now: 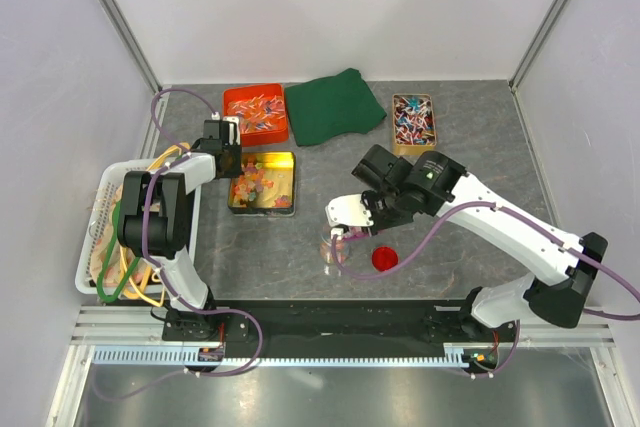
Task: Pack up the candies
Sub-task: Place the fake candies in the packing bottle.
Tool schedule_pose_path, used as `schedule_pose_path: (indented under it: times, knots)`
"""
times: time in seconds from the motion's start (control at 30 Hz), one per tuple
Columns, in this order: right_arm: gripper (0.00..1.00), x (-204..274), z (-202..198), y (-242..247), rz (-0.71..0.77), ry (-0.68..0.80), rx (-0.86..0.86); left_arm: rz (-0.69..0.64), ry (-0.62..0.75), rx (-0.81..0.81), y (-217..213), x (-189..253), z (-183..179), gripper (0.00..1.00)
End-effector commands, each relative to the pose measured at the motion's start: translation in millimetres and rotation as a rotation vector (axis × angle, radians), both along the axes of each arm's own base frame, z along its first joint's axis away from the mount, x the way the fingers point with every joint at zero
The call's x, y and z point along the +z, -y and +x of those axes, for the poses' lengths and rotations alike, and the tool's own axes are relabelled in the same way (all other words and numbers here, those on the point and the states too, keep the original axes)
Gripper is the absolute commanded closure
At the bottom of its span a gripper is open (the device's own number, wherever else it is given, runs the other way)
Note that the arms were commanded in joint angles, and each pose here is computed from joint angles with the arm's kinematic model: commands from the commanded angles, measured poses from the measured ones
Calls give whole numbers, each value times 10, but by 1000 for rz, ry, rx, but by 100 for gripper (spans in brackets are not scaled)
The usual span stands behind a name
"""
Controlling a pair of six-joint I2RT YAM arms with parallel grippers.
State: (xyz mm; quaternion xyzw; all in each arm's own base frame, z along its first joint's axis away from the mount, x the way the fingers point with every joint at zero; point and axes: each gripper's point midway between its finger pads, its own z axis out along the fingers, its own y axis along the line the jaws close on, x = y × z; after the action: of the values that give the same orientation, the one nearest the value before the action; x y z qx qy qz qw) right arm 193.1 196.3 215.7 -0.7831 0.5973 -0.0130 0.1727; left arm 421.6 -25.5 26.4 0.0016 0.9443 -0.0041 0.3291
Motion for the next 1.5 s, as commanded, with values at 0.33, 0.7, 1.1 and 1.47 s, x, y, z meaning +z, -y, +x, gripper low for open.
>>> schedule_pose_path:
  times: [0.33,0.7,1.1,1.47]
  knots:
    - [100,183,65,-41,-53,83,26,-1,64,-16,-8,127,188,98]
    - [100,210,65,-78,-87,110,50,-5,63,-17,5,121,182,98]
    - [100,339,120,-96,-114,174,62,-10,62,-19,14,125,183,98]
    - [100,591,509,-296,-53,381,5,-9,96,-53,104,296,205,98]
